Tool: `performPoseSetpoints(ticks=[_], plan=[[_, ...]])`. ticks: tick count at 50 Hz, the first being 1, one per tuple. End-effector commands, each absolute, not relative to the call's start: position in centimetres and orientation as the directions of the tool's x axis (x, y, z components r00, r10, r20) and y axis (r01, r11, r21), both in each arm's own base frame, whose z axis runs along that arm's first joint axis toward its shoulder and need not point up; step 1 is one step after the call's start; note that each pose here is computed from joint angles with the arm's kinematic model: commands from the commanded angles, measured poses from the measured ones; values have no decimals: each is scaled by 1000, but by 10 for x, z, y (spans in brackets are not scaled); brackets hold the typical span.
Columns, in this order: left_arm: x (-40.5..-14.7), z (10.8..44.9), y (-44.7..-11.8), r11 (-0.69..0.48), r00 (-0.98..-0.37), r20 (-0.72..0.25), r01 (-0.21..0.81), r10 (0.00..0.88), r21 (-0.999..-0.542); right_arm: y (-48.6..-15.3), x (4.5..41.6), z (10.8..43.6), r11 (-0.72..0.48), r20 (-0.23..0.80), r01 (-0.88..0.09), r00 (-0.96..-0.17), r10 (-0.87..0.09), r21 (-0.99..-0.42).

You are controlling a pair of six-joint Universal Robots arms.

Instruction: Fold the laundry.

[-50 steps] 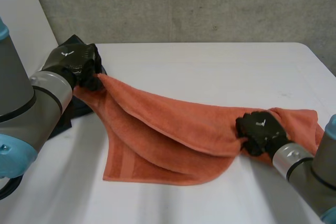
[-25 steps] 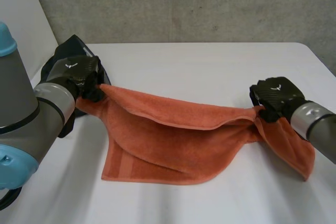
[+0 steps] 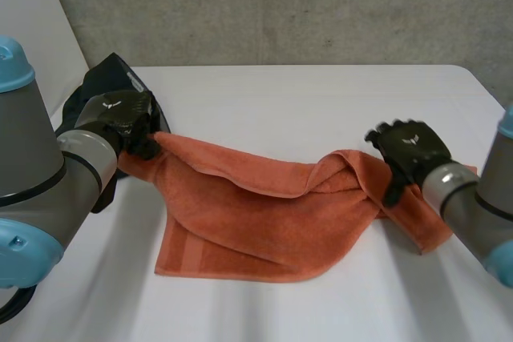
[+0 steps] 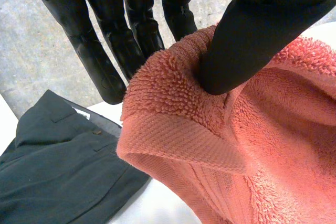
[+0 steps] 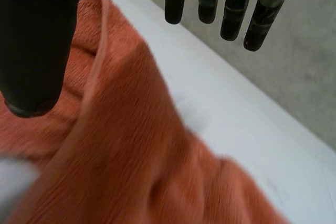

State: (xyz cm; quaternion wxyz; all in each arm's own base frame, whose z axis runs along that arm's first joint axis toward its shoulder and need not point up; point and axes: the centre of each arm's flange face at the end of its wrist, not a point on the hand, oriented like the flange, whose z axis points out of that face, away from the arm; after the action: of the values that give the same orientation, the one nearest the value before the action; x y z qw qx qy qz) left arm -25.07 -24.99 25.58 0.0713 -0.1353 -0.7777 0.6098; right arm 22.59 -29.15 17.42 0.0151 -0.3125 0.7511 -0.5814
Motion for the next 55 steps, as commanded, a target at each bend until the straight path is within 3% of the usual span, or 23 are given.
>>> performPoseSetpoints(ticks=[1, 7, 22, 44, 51, 55], plan=[[-250, 254, -250, 225, -953, -55, 126, 297, -966, -250, 184, 162, 285, 314, -449, -855, -413, -847], [-251, 253, -249, 226, -953, -55, 127, 299, -966, -240, 164, 145, 314, 282, -410, -880, -382, -856], [-252, 248, -251, 236, -952, -57, 132, 299, -963, -258, 167, 123, 310, 205, -324, -910, -360, -894], [-252, 246, -251, 241, -953, -58, 134, 298, -961, -286, 169, 111, 288, 230, -341, -905, -358, -895], [-250, 244, -250, 249, -953, -59, 137, 298, -959, -303, 166, 135, 202, 270, -349, -903, -334, -915], [-250, 248, -248, 242, -952, -58, 134, 299, -961, -308, 161, 194, 73, 353, -388, -889, -290, -919]])
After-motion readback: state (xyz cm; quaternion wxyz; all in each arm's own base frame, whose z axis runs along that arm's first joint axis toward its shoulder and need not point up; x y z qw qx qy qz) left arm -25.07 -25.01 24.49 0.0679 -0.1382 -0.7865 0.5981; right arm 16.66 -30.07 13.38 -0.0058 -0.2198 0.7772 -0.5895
